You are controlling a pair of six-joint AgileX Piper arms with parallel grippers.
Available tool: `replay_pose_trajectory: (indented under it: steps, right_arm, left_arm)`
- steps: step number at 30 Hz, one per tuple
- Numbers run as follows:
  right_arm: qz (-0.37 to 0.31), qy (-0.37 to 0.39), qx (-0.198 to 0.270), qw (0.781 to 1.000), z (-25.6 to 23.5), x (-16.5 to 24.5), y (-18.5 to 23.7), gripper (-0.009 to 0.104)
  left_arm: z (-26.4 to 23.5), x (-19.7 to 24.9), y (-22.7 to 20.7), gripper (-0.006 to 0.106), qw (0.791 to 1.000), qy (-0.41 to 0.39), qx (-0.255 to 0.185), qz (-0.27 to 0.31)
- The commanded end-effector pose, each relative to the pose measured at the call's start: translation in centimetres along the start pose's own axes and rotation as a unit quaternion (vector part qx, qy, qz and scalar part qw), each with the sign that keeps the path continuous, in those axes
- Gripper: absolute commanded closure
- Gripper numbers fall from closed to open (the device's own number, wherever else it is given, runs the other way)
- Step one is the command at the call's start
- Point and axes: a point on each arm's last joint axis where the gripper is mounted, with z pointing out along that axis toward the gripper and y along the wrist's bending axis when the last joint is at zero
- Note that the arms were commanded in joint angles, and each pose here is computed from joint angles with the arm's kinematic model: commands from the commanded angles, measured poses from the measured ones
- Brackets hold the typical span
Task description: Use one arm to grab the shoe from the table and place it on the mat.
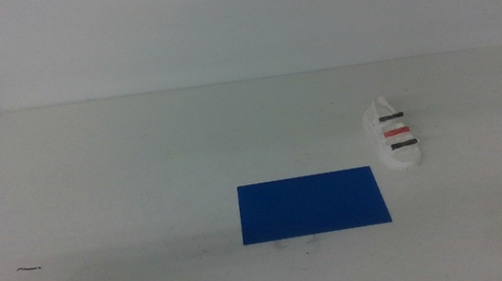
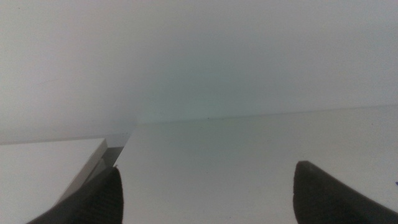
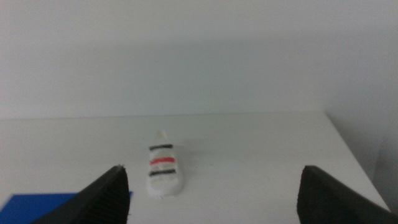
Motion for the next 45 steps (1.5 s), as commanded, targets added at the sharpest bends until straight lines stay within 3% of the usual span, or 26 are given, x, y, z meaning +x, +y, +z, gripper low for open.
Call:
replay_pose_trajectory:
  steps: [1, 5, 8, 12, 18, 22, 31, 41, 44, 45]
  right_arm:
    - [-0.003, 0.002, 0.001, 1.0, -0.2, -1.4, 0.0, 0.002]
    - [0.035, 0.058, -0.008, 0.998, 1.2, -6.7, 0.3, 0.002]
    - [0.061, 0.161, -0.02, 0.985, 4.2, -10.7, 0.8, 0.002]
    - [0.082, 0.329, -0.035, 0.94, 8.9, -12.4, 1.4, 0.002]
    - [0.056, 0.472, -0.053, 0.878, 17.6, -12.3, 4.0, 0.002]
    - [0.005, 0.488, -0.069, 0.87, 23.7, -11.5, 6.5, 0.002]
    - [-0.063, 0.542, -0.046, 0.837, 34.4, -5.1, 8.0, 0.002]
    - [-0.07, 0.538, -0.052, 0.839, 38.5, 2.3, 8.7, 0.004]
    - [-0.078, 0.536, -0.048, 0.839, 38.8, 2.8, 8.6, 0.025]
    - [-0.075, 0.535, -0.045, 0.841, 38.7, 2.7, 8.7, 0.04]
  left_arm:
    - [0.0, -0.1, 0.0, 0.007, 1.0, -0.004, 0.001, -0.003]
    - [0.0, -0.1, 0.0, 0.007, 1.0, -0.004, 0.001, -0.003]
    - [0.0, -0.1, 0.0, 0.007, 1.0, -0.004, 0.001, -0.003]
    - [0.0, -0.1, 0.0, 0.007, 1.0, -0.004, 0.001, -0.003]
    - [0.0, -0.1, 0.0, 0.007, 1.0, -0.004, 0.001, -0.003]
    - [0.0, -0.1, 0.0, 0.007, 1.0, -0.004, 0.001, -0.003]
    - [0.0, -0.1, 0.0, 0.007, 1.0, -0.004, 0.001, -0.003]
    - [0.0, -0.1, 0.0, 0.007, 1.0, -0.004, 0.001, -0.003]
    - [0.0, -0.1, 0.0, 0.007, 1.0, -0.004, 0.001, -0.003]
    - [0.0, -0.1, 0.0, 0.007, 1.0, -0.004, 0.001, -0.003]
